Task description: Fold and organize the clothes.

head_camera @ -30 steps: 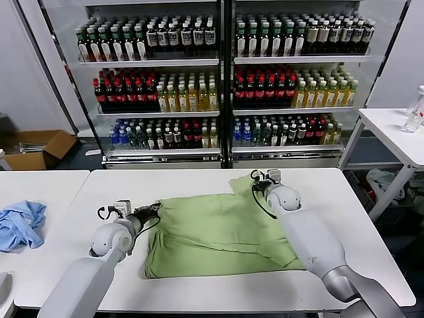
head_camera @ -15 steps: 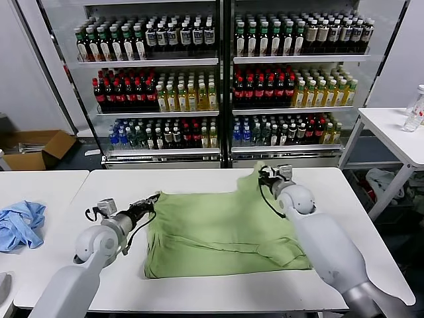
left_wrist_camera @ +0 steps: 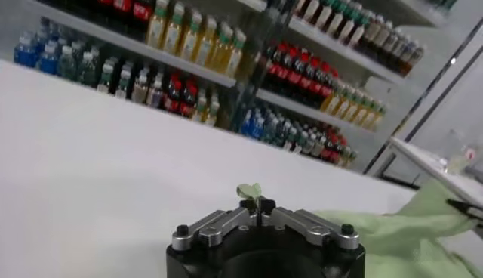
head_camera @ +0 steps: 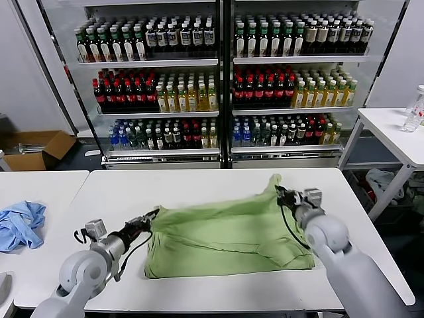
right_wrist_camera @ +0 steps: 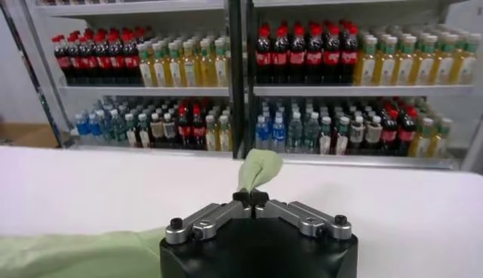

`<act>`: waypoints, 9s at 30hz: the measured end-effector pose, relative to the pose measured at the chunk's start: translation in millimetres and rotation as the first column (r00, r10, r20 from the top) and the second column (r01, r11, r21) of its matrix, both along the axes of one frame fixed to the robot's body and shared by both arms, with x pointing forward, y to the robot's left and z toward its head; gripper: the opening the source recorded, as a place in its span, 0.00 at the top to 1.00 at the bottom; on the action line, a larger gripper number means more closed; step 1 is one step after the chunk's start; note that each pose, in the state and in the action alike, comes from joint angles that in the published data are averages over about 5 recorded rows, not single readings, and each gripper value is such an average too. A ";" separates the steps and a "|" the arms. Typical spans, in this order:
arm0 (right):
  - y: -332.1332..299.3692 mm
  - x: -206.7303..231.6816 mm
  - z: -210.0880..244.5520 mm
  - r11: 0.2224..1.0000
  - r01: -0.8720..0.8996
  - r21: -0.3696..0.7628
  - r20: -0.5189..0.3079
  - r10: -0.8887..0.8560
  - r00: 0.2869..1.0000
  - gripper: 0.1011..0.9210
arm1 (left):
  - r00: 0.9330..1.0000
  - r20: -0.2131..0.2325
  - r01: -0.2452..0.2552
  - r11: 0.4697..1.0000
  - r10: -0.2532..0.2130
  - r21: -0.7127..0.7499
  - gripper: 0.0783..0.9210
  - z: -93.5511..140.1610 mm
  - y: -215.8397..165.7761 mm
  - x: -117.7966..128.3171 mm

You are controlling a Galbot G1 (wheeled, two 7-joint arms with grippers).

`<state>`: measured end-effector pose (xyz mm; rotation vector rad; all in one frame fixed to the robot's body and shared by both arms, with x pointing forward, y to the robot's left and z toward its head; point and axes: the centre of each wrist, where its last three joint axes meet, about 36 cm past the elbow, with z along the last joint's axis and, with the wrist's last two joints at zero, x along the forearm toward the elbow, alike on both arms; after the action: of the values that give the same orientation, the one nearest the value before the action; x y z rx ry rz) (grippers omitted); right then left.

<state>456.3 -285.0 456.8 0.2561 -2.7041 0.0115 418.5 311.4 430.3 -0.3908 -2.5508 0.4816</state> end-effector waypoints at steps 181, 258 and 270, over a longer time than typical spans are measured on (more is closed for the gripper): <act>10.9 -53.9 23.3 0.995 -0.055 -0.086 0.165 0.069 0.984 0.12 | 0.932 -0.093 -0.362 0.896 0.350 -0.258 0.98 22.0 87.7 -51.1; 174.6 12.1 -43.0 0.970 -0.201 0.135 -0.160 0.222 0.962 0.48 | 0.941 0.210 -0.305 0.933 0.264 0.193 0.12 18.2 -35.4 -70.9; 170.3 28.0 -43.1 0.972 -0.173 0.157 -0.198 0.203 0.959 0.88 | 0.939 0.209 -0.318 0.923 0.274 0.217 0.12 19.3 -25.5 -77.6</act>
<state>484.3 -114.7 413.8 0.5261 -2.4610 -0.1397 340.9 285.9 449.6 0.0514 -2.8139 0.2348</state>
